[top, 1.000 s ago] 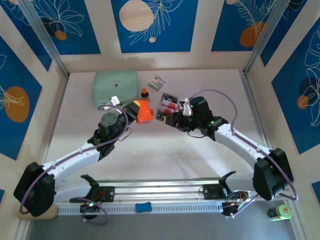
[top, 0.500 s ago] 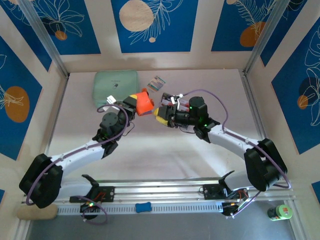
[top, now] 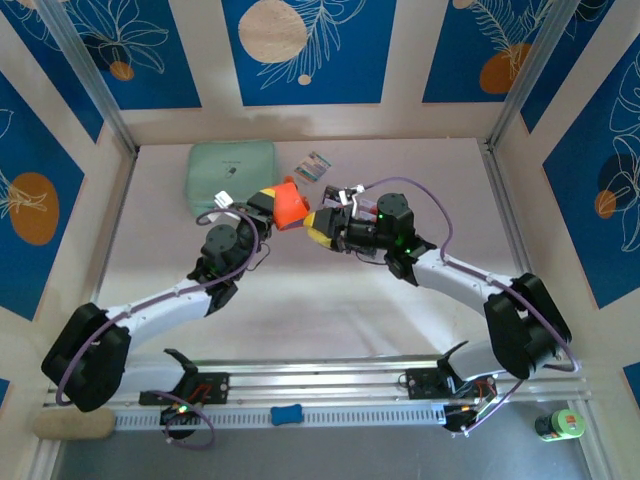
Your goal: Put the credit cards into the card holder
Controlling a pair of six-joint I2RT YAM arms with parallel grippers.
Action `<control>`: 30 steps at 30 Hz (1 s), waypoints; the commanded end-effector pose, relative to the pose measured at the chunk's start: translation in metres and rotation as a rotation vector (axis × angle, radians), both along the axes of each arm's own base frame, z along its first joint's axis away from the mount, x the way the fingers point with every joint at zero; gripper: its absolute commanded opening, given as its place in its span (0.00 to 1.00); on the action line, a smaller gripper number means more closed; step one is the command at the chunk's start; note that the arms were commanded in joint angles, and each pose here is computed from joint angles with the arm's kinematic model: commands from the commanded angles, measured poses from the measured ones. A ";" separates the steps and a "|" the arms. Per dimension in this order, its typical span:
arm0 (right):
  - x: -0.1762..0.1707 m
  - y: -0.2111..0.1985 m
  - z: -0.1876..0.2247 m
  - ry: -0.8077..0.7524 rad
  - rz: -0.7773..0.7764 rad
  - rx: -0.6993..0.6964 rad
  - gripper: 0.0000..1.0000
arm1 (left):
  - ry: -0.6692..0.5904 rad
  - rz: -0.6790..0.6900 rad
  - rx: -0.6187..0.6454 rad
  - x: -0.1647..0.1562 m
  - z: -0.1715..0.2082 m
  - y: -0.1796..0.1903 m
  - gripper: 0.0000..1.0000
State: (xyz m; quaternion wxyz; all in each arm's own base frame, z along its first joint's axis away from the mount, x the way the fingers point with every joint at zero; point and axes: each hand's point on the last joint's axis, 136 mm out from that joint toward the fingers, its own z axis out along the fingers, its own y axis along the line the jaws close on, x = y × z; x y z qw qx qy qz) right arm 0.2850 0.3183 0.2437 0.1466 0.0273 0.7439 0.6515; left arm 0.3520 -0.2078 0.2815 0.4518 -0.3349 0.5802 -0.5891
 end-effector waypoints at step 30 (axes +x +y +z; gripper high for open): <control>0.031 -0.013 0.000 -0.002 -0.031 0.087 0.00 | 0.008 -0.094 0.015 -0.001 -0.021 -0.024 0.60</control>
